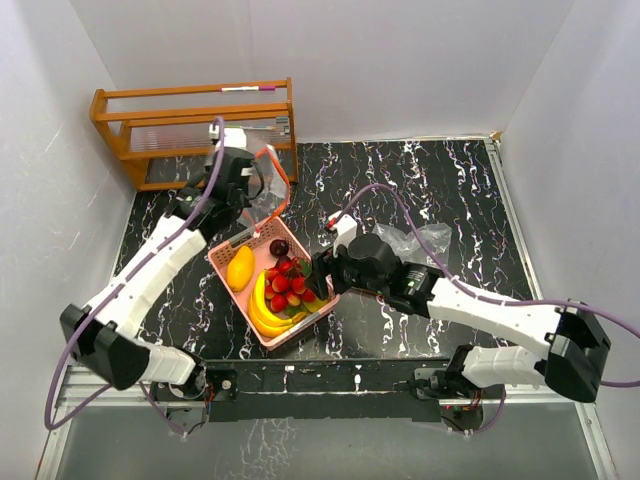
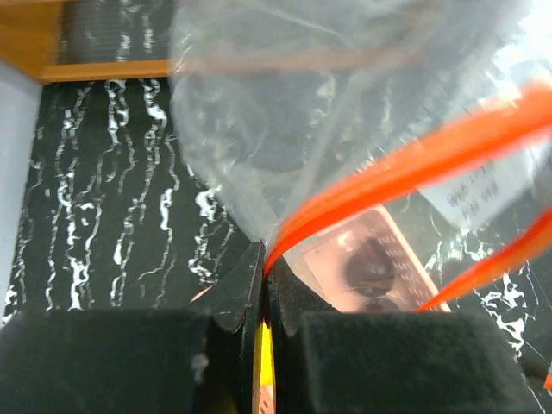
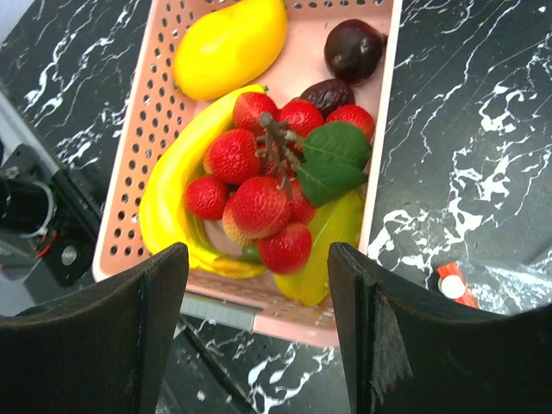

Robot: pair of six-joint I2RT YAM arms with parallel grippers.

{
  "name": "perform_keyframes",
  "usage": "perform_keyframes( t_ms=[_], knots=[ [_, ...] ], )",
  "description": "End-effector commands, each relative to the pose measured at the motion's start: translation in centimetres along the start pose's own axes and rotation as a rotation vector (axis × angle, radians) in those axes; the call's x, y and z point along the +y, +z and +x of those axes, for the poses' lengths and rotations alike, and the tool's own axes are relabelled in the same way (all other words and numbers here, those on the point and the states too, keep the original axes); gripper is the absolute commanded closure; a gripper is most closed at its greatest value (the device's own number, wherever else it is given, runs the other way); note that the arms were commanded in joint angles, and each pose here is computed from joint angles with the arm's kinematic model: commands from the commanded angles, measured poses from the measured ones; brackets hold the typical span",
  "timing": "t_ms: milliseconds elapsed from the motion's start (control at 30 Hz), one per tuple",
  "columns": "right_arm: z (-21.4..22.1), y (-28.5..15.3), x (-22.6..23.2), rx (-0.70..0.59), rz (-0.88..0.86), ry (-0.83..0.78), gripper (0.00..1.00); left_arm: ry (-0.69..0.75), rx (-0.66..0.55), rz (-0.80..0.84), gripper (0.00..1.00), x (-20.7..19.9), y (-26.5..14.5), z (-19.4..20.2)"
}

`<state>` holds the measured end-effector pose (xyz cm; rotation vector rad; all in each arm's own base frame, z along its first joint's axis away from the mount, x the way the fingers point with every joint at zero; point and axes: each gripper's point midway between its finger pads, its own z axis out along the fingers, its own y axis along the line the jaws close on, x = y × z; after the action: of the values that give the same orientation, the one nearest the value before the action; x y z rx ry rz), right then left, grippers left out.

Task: Place the food in the zip-top bag and seal the zipper
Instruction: Pick up the fake fruit from the bin.

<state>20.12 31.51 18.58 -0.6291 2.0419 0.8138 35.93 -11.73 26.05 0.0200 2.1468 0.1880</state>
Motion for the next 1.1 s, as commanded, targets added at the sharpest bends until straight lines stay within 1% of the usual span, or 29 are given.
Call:
perform_keyframes(
  t_ms=[0, 100, 267, 467, 533, 600, 667, 733, 767, 800, 933, 1033, 1067],
  knots=[
    [-4.7, 1.5, 0.4, -0.181, 0.038, -0.006, 0.32, -0.056, -0.099, -0.023, 1.0, 3.4, -3.7, -1.8],
    [-4.9, 2.7, 0.0, -0.198, 0.069, -0.008, 0.32, -0.068, -0.117, 0.0, 1.0, 3.5, -4.6, -2.0],
    [-5.1, 4.8, -0.1, -0.229, 0.07, -0.026, 0.32, -0.055, -0.113, -0.025, 1.0, 4.3, -4.8, -1.5],
    [-4.7, 8.0, 0.1, -0.198, 0.068, -0.051, 0.32, -0.048, -0.111, -0.015, 1.0, 4.4, -4.8, -0.6],
    [-4.5, 8.7, 0.2, -0.189, 0.068, -0.052, 0.34, -0.048, -0.114, -0.012, 1.0, 4.4, -4.9, -0.5],
    [-4.4, 9.1, 0.3, -0.185, 0.065, -0.055, 0.39, -0.047, -0.115, -0.012, 1.0, 4.4, -4.9, -0.5],
    [-4.3, 9.2, 0.4, -0.175, 0.061, -0.057, 0.51, -0.047, -0.116, -0.013, 1.0, 4.5, -5.1, -0.6],
    [-4.2, 9.0, 0.5, -0.166, 0.059, -0.057, 0.7, -0.048, -0.121, -0.013, 1.0, 4.6, -5.2, -0.7],
    [-4.2, 8.8, 0.5, -0.163, 0.06, -0.057, 0.74, -0.05, -0.125, -0.013, 1.0, 4.7, -5.3, -0.8],
    [-4.2, 8.6, 0.4, -0.162, 0.061, -0.057, 0.75, -0.05, -0.125, -0.011, 1.0, 4.7, -5.4, -0.8],
    [-3.6, 8.3, 0.3, -0.142, 0.062, -0.06, 0.74, -0.056, -0.13, 0.002, 1.0, 4.6, -5.5, -1.0],
    [-2.8, 8.8, 0.4, -0.116, 0.049, -0.054, 0.64, -0.061, -0.13, 0.014, 1.0, 4.3, -5.4, -0.8],
    [-2.4, 9.2, 0.4, -0.104, 0.048, -0.051, 0.62, -0.061, -0.127, 0.019, 1.0, 4.2, -5.4, -0.7]
  ],
)
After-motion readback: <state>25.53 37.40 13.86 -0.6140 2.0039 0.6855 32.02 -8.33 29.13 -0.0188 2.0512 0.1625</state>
